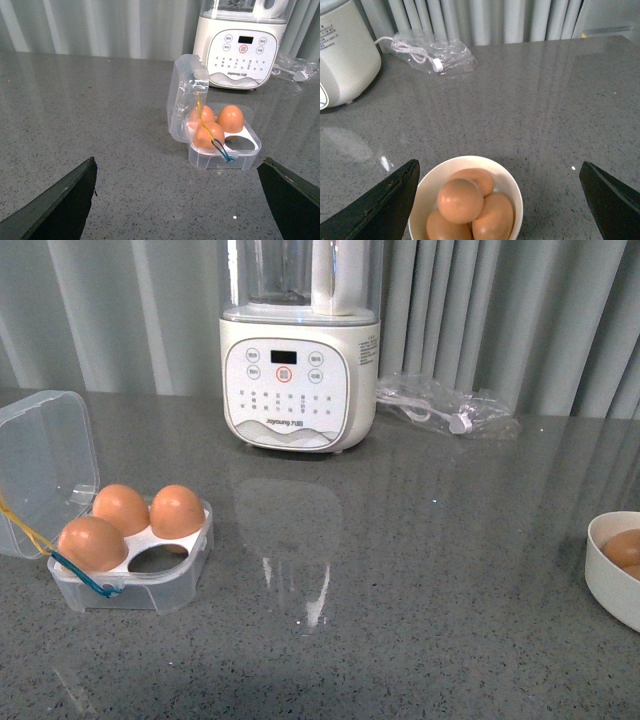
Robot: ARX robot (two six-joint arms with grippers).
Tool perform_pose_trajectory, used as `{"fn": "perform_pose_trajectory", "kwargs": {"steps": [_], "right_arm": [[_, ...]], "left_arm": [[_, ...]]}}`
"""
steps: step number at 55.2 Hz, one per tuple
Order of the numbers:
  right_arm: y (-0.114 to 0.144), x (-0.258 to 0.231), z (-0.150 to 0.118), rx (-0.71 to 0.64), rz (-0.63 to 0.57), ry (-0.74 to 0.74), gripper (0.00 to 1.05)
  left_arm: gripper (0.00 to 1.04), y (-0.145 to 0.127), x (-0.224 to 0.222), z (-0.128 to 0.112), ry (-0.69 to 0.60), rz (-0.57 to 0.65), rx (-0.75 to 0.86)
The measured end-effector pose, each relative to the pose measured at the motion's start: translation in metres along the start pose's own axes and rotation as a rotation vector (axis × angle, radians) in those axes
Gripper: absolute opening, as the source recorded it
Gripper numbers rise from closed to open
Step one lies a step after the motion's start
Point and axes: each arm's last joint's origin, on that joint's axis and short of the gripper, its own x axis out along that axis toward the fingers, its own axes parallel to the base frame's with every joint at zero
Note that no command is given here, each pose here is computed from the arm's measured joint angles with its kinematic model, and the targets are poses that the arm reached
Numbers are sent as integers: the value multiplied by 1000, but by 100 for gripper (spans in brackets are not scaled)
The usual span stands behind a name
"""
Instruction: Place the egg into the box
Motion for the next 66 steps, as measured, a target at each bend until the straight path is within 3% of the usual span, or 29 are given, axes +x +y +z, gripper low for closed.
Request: {"fn": "perform_pose_trajectory", "kwargs": {"steps": [26, 46, 66], "right_arm": [[13, 53, -2, -199, 237, 143, 97], [11, 62, -12, -272, 274, 164, 97], [-1, 68, -40, -268, 280, 221, 97]], "left_arm": [[98, 0, 0, 0, 0, 0, 0], [98, 0, 0, 0, 0, 0, 0], [98, 0, 0, 0, 0, 0, 0]]}}
